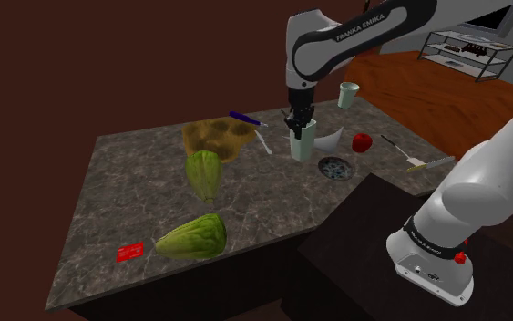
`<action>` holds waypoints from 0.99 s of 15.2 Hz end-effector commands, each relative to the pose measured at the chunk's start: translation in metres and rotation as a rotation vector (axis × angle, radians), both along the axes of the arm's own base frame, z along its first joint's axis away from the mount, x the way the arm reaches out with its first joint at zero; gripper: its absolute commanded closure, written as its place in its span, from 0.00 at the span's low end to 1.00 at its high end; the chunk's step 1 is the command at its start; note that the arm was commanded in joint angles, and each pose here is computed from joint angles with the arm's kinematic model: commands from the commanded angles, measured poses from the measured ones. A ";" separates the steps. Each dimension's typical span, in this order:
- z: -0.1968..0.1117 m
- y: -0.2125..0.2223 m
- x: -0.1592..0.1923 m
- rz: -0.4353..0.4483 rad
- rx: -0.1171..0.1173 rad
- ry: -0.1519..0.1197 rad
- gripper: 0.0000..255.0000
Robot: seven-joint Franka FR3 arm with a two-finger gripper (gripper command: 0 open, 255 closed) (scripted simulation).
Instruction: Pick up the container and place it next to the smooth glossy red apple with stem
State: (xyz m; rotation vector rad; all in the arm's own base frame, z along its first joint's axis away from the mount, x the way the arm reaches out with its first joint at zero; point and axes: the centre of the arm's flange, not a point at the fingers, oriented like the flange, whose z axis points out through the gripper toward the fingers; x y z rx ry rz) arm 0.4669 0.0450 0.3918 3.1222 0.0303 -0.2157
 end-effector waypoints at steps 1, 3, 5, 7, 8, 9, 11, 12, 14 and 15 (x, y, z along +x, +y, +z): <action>-0.002 -0.027 -0.010 0.001 0.001 0.000 1.00; -0.002 -0.053 -0.014 0.001 0.001 0.000 1.00; -0.002 -0.079 -0.019 0.001 0.001 0.000 1.00; -0.002 -0.105 -0.024 0.001 0.001 0.000 1.00; -0.002 -0.118 -0.026 0.001 0.001 0.000 1.00; -0.002 -0.131 -0.029 0.001 0.001 0.000 1.00; -0.002 -0.157 -0.034 0.001 0.001 0.000 1.00; -0.002 -0.170 -0.036 0.001 0.001 0.000 1.00; -0.002 -0.196 -0.041 0.001 0.001 0.000 1.00; -0.002 -0.209 -0.043 0.001 0.001 0.000 1.00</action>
